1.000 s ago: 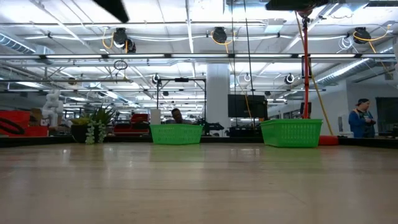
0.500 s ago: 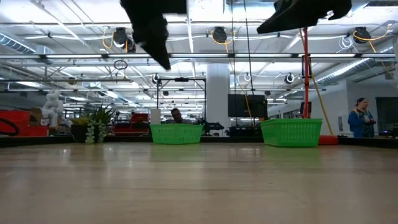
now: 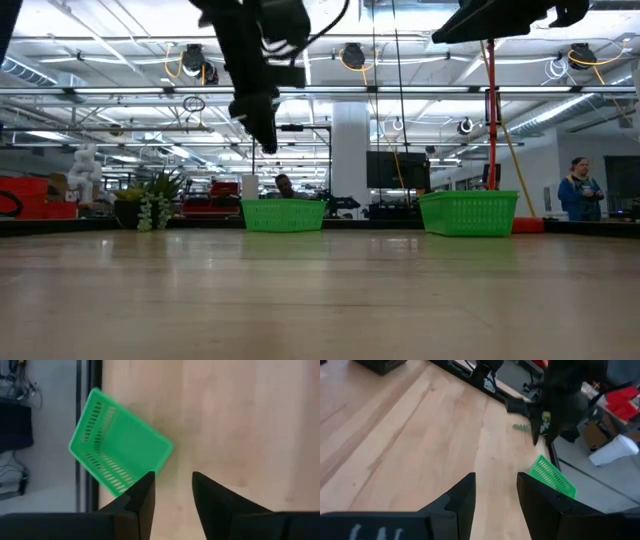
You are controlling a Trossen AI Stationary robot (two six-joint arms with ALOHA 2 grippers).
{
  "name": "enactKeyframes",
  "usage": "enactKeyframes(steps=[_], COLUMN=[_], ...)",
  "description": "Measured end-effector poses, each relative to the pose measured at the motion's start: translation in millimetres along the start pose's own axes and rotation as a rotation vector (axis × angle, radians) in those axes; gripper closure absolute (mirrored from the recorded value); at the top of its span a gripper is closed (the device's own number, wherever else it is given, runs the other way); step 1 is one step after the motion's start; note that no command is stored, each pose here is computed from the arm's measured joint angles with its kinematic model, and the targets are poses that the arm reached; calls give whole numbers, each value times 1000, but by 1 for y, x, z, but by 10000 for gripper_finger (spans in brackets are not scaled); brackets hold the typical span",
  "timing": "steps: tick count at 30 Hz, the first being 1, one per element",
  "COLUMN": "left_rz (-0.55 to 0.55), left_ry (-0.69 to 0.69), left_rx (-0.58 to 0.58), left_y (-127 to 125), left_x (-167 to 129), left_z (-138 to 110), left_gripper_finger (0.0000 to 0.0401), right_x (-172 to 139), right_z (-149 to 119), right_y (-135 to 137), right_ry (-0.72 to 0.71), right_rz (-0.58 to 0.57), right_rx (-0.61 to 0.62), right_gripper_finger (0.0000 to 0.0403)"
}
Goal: Stack baskets by color
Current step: Stack the left green bin on top of the right green bins
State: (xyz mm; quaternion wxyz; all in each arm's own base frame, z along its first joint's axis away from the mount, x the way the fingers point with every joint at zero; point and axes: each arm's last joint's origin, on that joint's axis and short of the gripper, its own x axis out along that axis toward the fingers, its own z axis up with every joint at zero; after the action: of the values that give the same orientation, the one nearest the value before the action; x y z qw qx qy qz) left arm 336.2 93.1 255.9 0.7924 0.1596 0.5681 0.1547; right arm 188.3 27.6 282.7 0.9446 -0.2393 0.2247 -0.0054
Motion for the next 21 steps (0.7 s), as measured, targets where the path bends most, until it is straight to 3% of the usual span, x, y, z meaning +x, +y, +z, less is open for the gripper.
enactKeyframes(steps=[4, 9, 15, 21], left_rz=[-3, 1, -27, -13], left_ry=[50, 68, 108, 137], left_rx=[26, 53, 71, 84], left_y=[11, 15, 8, 1], left_x=[26, 49, 69, 94], left_z=[-3, -2, -3, -1], left_gripper_finger=[264, 226, 180, 174], right_x=[-6, -12, -13, -12], right_z=[1, 1, -1, -3], right_y=[-3, -7, -13, -17], right_ry=[-23, -38, -34, -21], right_rz=[-14, -36, -65, -84], right_rx=[-30, -50, -42, -32], right_gripper_finger=[264, 264, 264, 264])
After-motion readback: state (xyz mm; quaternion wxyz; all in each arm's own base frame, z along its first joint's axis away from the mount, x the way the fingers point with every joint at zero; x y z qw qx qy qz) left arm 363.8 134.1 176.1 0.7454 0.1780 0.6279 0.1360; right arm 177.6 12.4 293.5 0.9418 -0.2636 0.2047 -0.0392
